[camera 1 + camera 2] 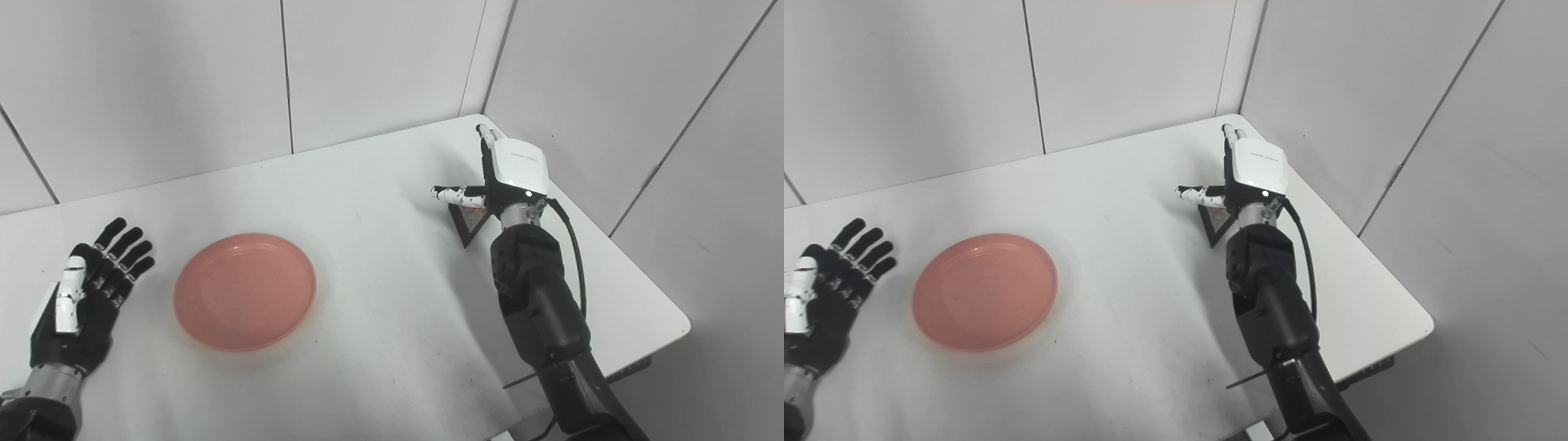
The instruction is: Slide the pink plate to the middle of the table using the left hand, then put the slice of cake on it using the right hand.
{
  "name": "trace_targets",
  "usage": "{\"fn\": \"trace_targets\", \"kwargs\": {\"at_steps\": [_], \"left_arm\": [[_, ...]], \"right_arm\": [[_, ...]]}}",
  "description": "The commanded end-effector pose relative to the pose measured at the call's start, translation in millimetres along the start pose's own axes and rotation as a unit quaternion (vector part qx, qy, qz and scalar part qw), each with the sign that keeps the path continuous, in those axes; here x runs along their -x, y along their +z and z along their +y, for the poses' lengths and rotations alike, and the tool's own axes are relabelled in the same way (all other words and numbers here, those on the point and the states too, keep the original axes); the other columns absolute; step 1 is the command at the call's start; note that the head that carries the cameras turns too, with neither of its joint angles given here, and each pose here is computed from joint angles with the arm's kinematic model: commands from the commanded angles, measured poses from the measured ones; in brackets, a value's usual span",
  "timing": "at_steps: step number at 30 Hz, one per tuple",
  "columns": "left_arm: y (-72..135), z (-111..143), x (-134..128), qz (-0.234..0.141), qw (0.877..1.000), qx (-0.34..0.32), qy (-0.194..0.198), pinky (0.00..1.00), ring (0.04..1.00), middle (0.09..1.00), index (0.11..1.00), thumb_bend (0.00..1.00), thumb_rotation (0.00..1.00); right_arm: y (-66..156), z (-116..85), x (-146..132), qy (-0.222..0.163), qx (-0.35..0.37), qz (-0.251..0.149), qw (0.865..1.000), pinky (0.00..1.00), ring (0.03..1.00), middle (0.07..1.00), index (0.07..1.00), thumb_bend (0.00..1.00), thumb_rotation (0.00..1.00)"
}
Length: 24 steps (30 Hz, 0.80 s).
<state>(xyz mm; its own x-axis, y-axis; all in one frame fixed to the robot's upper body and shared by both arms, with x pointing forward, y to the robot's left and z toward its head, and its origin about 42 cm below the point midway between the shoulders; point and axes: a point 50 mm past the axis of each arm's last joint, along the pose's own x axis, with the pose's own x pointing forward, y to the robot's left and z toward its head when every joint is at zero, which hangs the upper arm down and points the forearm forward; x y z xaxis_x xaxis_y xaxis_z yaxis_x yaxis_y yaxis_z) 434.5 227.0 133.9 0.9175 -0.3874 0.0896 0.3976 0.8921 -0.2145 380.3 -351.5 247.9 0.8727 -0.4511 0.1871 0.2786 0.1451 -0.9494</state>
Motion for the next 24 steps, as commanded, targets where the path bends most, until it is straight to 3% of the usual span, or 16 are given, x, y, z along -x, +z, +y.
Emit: {"fn": "trace_targets", "kwargs": {"at_steps": [1,7,15,24], "left_arm": [[-52,13,42,0.095,0.995,0.025,0.036,0.88,0.883,0.898,0.882,0.47,1.00],[-51,12,42,0.096,0.995,0.019,0.038,0.87,0.881,0.898,0.882,0.47,1.00],[-49,12,44,0.094,0.995,0.021,0.034,0.89,0.889,0.904,0.891,0.47,1.00],[-48,11,45,0.095,0.995,0.021,0.034,0.89,0.892,0.907,0.893,0.47,1.00]], "right_arm": [[3,-13,-6,-0.028,0.005,0.001,1.000,0.55,0.785,0.900,0.910,0.88,0.66],[4,-7,-6,-0.013,0.012,0.004,1.000,0.52,0.743,0.861,0.903,0.89,0.70],[8,16,-15,0.030,0.010,0.005,0.999,0.56,0.749,0.865,0.911,0.89,0.73],[12,31,-25,0.052,0.010,0.021,0.998,0.56,0.739,0.873,0.910,0.89,0.69]]}}
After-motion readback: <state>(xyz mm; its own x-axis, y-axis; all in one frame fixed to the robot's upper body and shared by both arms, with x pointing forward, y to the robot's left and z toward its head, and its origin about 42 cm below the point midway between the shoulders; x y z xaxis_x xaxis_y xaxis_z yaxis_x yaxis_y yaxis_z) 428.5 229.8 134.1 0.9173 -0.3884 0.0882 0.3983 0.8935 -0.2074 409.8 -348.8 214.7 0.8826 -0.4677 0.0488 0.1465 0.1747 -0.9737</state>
